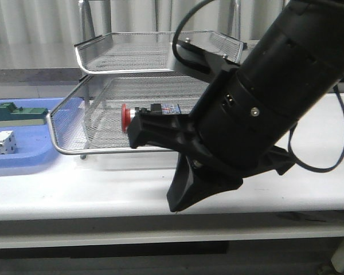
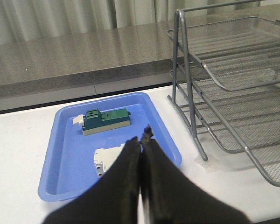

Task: Place button on rack with both arms
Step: 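Push the middle mesh tray back into the rack with the right gripper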

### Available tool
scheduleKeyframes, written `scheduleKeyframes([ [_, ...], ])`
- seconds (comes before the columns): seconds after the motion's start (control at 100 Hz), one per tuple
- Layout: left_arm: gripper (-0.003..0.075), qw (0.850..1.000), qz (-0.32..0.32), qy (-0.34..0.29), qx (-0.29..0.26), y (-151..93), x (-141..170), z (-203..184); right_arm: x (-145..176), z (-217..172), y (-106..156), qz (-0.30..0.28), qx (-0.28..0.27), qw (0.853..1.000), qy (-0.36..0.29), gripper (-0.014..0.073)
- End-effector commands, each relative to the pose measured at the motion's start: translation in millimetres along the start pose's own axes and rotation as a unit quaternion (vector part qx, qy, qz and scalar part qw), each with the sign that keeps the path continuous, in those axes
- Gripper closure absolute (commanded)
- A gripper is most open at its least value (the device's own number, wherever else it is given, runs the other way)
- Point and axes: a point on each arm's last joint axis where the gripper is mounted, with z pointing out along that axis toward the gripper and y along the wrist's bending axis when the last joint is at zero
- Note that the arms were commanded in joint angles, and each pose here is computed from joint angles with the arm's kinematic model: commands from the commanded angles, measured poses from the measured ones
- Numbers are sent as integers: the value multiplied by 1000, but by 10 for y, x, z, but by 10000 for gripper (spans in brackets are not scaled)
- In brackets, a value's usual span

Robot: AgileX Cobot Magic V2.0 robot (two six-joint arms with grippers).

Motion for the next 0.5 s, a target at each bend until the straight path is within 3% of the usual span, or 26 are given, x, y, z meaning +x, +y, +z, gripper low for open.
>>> scheduleKeyframes([
  [0.0,741,998,-11,-54,-8,21,-162,-18,-173,-75,86,-6,-12,999,-48,664],
  [0.49,741,998,-11,-54,-8,21,-162,-18,-527,206,200,-31,-14,997,-63,664],
])
